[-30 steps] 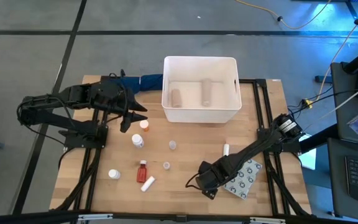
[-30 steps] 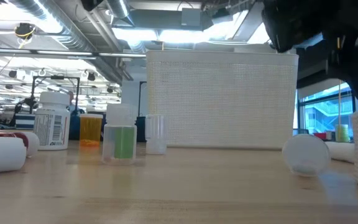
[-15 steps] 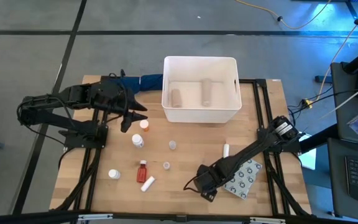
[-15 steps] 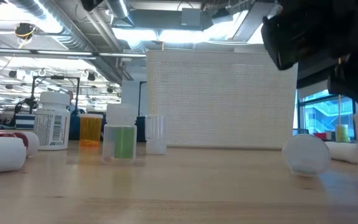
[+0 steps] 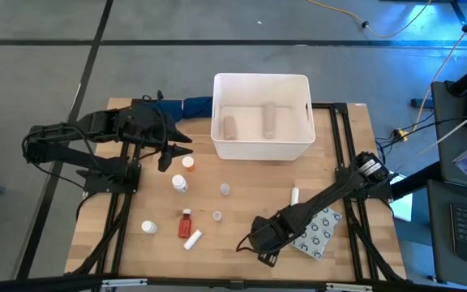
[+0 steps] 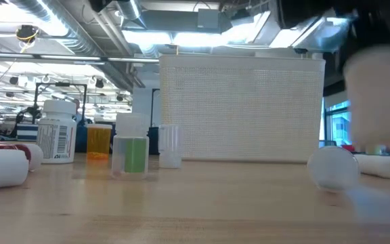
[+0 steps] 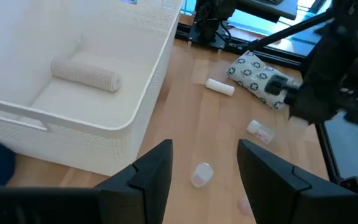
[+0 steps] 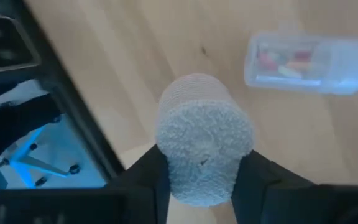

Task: Pick & place medical supplies in basket/bin
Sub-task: Put the white bandage into the white bin

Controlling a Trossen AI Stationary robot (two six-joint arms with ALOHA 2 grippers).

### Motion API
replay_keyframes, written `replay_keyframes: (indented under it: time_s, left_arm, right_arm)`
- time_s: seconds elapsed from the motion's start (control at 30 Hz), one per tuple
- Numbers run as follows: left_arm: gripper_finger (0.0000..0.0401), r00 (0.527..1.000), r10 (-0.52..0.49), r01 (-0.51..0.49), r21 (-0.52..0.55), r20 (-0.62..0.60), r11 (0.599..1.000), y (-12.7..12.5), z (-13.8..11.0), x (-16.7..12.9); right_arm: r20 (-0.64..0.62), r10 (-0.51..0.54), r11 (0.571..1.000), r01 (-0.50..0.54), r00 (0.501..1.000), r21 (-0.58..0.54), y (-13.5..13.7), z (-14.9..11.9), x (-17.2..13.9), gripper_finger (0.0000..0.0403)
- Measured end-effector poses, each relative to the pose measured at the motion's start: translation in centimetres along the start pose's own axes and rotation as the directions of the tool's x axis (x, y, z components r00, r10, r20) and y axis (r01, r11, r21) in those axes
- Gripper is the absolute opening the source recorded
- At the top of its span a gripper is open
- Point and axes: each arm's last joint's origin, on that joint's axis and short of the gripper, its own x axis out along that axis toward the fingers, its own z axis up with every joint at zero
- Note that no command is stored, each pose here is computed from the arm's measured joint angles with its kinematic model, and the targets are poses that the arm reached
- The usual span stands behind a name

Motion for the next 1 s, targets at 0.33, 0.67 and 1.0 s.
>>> replay_keyframes:
  time_s: [0.33,0.67,1.0]
  left_arm:
    - [0.0173,1.0,-0.002,0.002,0.043,0.009,0.999,0.0,0.0,-0.3]
    - [0.0173,0.995,0.027,-0.033,0.071,0.095,0.997,0.1,-0.1,-2.7]
    - [0.0173,0.977,0.15,-0.162,0.077,0.15,0.984,0.5,-0.1,-3.6]
  right_arm:
    - [0.161,-0.06,0.995,0.072,0.985,-0.069,1.4,3.2,-10.4,0.0114]
    - [0.541,-0.078,0.996,0.083,0.838,0.014,-2.7,8.3,-23.5,0.0114]
    - [0.597,-0.285,0.955,0.168,0.75,0.245,-14.5,14.4,-27.8,0.0114]
